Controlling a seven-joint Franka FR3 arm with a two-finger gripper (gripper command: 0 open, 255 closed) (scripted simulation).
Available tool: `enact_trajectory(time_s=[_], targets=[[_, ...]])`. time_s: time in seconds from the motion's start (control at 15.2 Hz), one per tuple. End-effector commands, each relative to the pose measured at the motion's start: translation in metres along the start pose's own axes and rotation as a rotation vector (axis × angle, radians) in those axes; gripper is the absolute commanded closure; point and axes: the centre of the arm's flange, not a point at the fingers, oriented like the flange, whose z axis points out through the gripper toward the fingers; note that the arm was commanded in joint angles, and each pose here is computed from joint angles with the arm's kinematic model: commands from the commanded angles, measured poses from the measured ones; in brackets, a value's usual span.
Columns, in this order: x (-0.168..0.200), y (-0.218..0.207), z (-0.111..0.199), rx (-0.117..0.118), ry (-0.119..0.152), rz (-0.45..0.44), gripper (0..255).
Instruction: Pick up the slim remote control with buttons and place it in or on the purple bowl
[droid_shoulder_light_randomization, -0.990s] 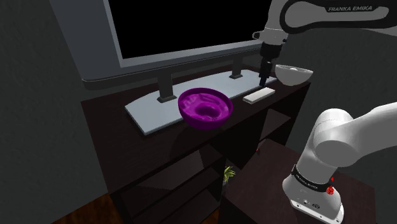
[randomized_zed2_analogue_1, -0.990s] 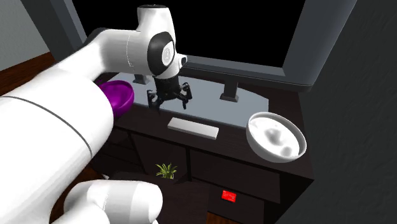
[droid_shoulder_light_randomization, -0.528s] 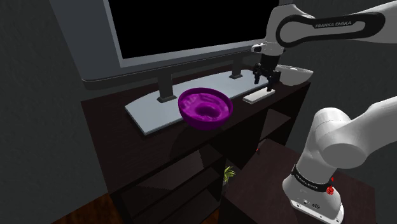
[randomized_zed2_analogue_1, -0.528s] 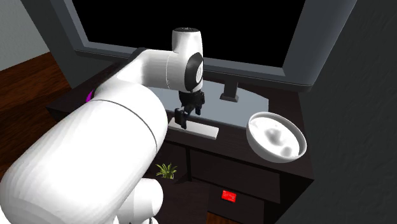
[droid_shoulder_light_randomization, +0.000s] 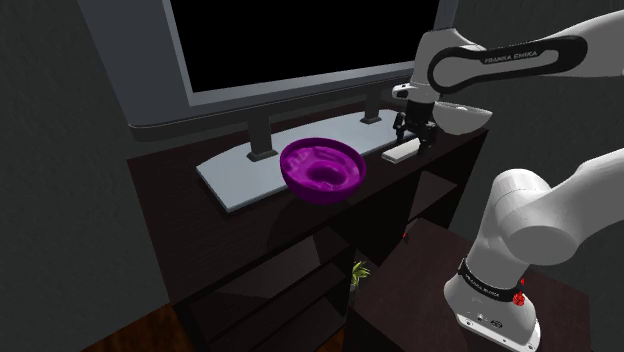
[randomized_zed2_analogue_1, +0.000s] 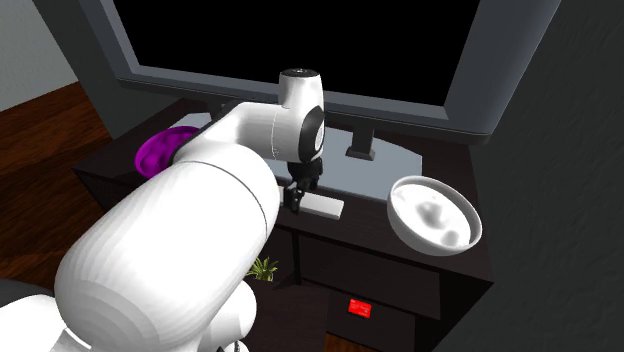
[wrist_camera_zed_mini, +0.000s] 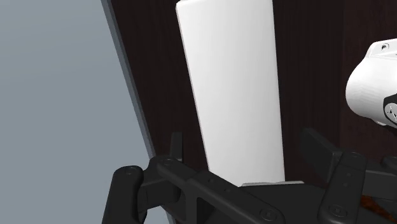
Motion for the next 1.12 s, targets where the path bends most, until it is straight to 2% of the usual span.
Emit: enact_trajectory(time_s=[0.0,0.46,0.53,1.06], targets=[[-0.0001,0.0000,0.0032,0.000,0.000,-0.001,0],[-0.0001,0.0000,0.0032,0.000,0.000,-0.001,0],[-0.0001,0.0000,0.0032,0.000,0.000,-0.001,255],[0.0000,-0.0001,0.0033,0.000,0.000,0.000,255]])
